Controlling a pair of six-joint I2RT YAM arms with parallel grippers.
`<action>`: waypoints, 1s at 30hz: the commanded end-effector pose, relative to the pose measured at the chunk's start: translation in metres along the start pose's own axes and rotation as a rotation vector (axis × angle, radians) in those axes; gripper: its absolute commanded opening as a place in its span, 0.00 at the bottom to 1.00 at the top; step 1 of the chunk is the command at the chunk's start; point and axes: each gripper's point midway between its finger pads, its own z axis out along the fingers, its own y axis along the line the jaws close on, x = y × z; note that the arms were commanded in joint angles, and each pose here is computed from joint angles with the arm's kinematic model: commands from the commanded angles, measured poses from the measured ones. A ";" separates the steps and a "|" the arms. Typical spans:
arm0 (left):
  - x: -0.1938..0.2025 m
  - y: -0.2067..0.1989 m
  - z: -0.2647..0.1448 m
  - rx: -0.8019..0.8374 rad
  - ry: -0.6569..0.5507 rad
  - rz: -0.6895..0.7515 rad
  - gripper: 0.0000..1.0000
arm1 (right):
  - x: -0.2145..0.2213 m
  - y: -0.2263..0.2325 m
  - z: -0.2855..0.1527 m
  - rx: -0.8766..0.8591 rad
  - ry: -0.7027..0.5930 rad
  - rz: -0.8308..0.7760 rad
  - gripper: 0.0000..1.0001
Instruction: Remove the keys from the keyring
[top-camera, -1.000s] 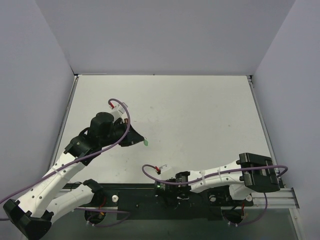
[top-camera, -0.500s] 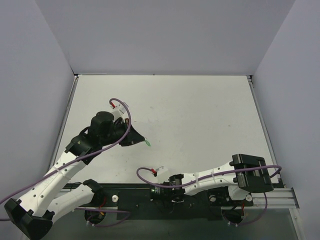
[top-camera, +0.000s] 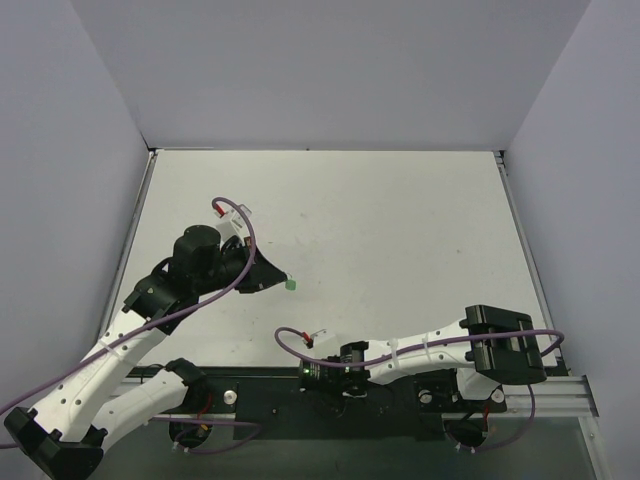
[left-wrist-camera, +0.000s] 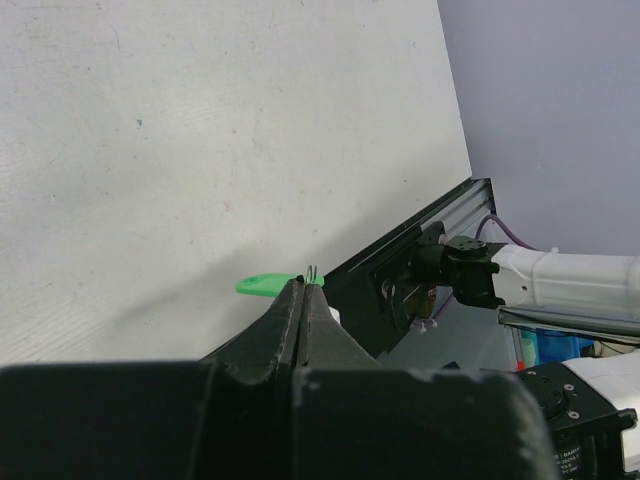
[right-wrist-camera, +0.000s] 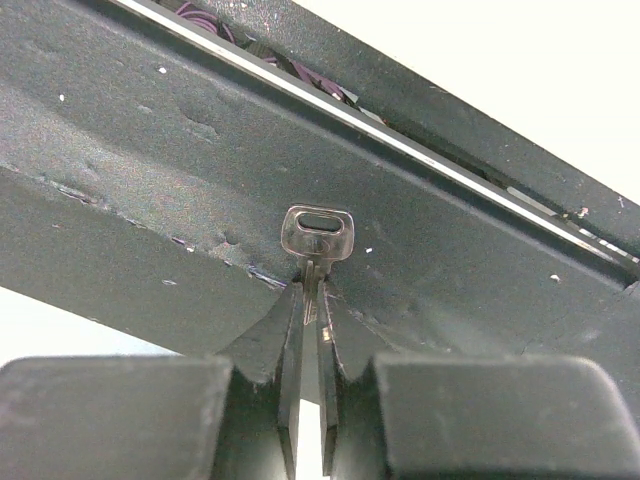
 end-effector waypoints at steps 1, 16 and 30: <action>-0.010 -0.009 -0.003 0.031 -0.039 0.017 0.00 | 0.028 -0.060 0.026 0.227 0.063 -0.038 0.00; -0.013 -0.005 -0.005 0.014 -0.050 0.022 0.00 | -0.002 -0.061 -0.010 0.270 -0.095 -0.075 0.00; -0.017 0.000 -0.009 -0.015 -0.079 0.021 0.00 | -0.070 -0.056 -0.062 0.206 -0.204 0.031 0.00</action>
